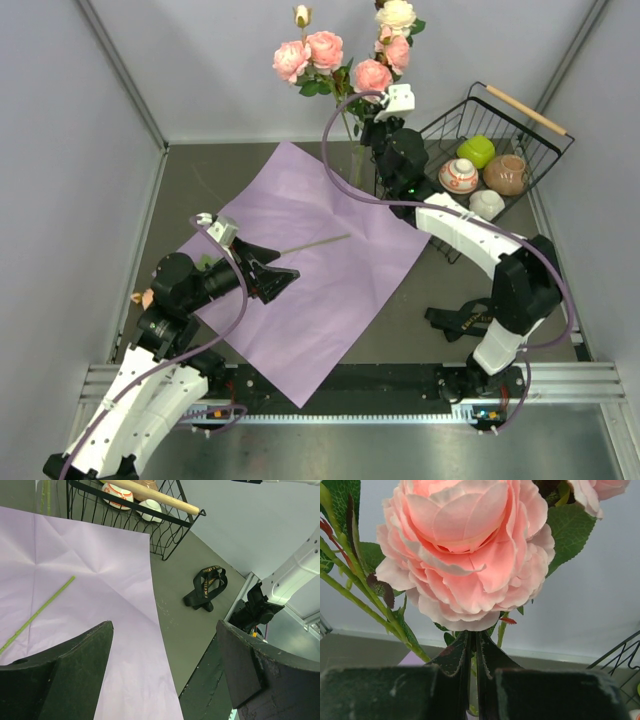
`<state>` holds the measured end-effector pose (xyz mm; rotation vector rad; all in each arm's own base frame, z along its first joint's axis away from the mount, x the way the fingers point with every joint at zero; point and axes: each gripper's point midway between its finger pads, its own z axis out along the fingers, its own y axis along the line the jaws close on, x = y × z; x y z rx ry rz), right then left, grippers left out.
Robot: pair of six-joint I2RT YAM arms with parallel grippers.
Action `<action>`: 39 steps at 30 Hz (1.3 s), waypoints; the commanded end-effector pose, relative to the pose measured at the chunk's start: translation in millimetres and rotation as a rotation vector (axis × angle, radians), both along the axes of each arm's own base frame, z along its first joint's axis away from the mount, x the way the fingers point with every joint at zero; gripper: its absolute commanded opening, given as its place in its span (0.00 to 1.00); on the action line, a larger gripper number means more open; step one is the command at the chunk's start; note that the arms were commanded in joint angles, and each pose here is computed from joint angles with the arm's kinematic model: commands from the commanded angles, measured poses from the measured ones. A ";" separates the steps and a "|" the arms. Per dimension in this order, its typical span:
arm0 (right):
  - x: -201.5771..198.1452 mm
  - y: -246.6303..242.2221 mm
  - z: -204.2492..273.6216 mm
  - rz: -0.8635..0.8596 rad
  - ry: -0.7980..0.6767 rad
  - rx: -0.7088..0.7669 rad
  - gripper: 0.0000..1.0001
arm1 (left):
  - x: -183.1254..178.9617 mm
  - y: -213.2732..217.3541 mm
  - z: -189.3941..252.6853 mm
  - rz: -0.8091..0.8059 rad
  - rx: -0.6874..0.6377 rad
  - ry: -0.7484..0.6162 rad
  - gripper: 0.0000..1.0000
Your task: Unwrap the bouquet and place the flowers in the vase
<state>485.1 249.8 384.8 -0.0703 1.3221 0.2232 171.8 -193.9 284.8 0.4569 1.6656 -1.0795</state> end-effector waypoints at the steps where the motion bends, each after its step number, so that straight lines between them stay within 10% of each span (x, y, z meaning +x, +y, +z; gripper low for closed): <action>1: 3.2 -2.3 25.1 -0.012 -0.048 0.056 0.02 | 1.1 1.3 16.3 0.006 -0.015 -0.067 0.89; 20: 8.7 2.8 -0.6 -0.009 0.002 0.029 0.08 | 1.7 1.5 12.5 0.007 -0.011 -0.061 0.89; 39: -4.0 -3.0 -4.5 0.006 0.030 0.058 0.34 | -1.1 2.0 14.6 0.006 -0.021 -0.061 0.89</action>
